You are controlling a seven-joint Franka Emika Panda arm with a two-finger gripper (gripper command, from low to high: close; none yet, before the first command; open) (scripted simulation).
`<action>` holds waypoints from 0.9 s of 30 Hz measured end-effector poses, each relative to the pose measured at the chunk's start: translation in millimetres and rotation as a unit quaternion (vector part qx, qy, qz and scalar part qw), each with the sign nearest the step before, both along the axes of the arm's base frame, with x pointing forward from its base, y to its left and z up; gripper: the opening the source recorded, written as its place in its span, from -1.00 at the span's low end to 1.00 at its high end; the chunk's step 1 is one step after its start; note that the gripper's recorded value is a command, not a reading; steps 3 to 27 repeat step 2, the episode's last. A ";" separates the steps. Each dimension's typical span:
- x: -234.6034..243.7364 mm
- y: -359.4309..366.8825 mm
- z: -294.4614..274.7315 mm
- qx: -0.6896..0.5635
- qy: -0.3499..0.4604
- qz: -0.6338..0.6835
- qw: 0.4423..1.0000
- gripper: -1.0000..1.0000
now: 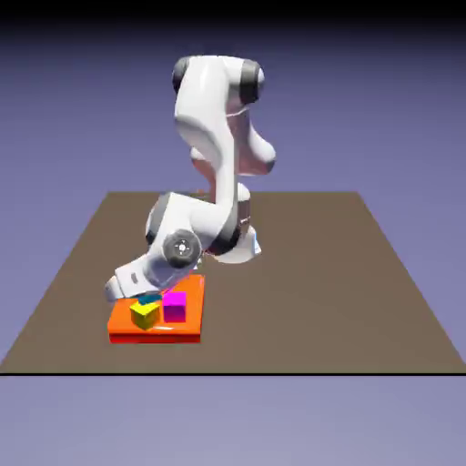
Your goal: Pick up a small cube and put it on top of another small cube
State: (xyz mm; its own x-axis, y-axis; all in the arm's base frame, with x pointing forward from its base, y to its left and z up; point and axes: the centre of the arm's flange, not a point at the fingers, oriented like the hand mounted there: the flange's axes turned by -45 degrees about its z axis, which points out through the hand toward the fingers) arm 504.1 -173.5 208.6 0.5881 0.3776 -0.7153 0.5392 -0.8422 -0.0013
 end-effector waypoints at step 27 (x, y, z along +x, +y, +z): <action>0.1 -0.2 0.0 -0.001 0.000 0.001 1.000 1.00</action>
